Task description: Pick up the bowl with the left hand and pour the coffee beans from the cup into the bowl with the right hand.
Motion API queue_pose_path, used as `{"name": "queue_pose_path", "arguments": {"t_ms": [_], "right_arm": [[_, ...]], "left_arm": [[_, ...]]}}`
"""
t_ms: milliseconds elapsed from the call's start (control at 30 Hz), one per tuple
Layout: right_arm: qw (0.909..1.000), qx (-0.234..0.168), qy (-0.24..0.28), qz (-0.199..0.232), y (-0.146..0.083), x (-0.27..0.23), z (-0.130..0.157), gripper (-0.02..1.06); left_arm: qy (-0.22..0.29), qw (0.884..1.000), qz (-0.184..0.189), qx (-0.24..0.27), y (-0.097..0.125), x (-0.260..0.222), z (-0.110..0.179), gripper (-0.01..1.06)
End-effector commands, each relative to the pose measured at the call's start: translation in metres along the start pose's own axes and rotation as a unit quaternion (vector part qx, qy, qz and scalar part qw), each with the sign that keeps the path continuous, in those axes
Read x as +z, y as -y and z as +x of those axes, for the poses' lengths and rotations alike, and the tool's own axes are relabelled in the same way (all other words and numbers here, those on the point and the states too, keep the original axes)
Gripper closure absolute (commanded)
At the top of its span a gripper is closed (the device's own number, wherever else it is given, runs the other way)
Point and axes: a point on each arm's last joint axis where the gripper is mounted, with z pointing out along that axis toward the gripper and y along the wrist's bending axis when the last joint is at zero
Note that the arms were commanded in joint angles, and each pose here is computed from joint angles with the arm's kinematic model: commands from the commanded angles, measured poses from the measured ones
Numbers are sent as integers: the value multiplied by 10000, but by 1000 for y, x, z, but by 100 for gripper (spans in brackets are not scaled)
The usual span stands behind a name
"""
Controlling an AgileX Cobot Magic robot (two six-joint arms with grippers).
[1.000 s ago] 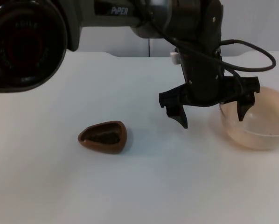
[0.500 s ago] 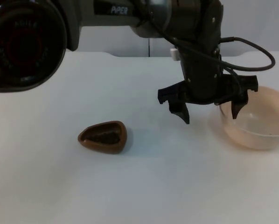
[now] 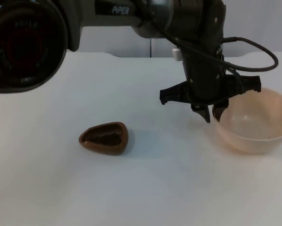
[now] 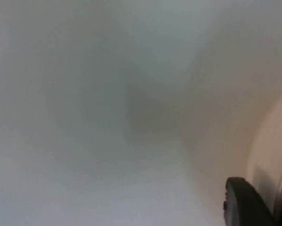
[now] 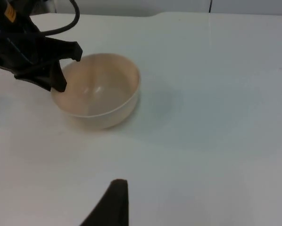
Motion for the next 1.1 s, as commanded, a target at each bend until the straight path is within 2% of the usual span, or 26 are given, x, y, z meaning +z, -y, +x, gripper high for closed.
{"name": "queue_pose_path", "arguments": {"t_ms": [0, 267, 633, 833, 1067], "right_arm": [[10000, 35, 44, 30, 0, 0, 0, -1], [10000, 35, 44, 30, 0, 0, 0, -1], [10000, 35, 44, 30, 0, 0, 0, -1], [10000, 35, 44, 30, 0, 0, 0, -1], [10000, 35, 44, 30, 0, 0, 0, -1]], "left_arm": [[9, 10000, 75, -5, 5, -5, 1, 105], [166, 9998, 43, 116, 8, -32, -5, 105], [74, 9990, -41, 428, 9, -59, -5, 105], [-30, 9988, -96, 482, 7, -71, -5, 105], [-424, 9969, -159, 646, -7, -81, -8, 105]]}}
